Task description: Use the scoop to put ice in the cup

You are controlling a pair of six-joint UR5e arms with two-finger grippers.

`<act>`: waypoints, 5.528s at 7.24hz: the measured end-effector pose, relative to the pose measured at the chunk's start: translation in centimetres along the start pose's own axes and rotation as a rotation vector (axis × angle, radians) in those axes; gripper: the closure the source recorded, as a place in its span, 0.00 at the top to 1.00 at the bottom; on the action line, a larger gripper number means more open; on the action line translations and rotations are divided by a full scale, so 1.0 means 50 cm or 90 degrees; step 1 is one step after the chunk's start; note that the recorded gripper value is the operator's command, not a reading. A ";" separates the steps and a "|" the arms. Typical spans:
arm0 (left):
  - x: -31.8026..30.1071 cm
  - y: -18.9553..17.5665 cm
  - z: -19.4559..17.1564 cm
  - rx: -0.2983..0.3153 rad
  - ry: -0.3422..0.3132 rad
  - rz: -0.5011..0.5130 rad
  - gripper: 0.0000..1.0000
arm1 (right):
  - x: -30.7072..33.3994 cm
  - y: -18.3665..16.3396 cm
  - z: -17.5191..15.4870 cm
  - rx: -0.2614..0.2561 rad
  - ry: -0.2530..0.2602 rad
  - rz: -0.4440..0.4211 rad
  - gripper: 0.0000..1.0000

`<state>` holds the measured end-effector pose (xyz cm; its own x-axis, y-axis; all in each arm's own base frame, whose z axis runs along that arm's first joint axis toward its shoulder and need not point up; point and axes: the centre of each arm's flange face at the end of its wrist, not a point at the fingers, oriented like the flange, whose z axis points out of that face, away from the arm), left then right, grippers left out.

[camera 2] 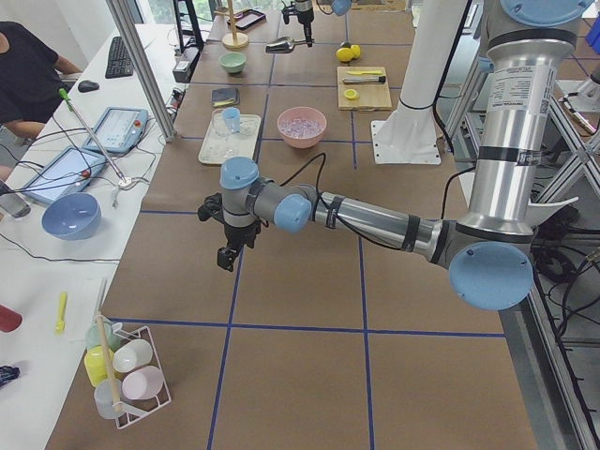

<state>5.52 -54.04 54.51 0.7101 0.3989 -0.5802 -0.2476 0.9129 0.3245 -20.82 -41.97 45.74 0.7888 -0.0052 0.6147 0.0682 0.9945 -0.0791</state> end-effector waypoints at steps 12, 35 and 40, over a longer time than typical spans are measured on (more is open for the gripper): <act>-0.010 0.014 0.003 -0.022 0.010 -0.028 1.00 | -0.109 0.085 0.197 -0.037 -0.010 -0.010 0.00; -0.246 0.256 -0.074 0.040 0.063 -0.180 1.00 | 0.475 -0.093 0.004 0.075 -0.050 0.055 1.00; -0.222 0.296 -0.095 0.017 0.062 -0.206 1.00 | 0.503 -0.105 -0.020 0.085 -0.071 0.058 1.00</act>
<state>-9.16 -44.54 62.20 0.6823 0.0964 -0.7247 -0.0018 0.9915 0.1302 -0.71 -47.45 60.83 0.7154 0.0892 0.6930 -0.0870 0.9955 -0.0383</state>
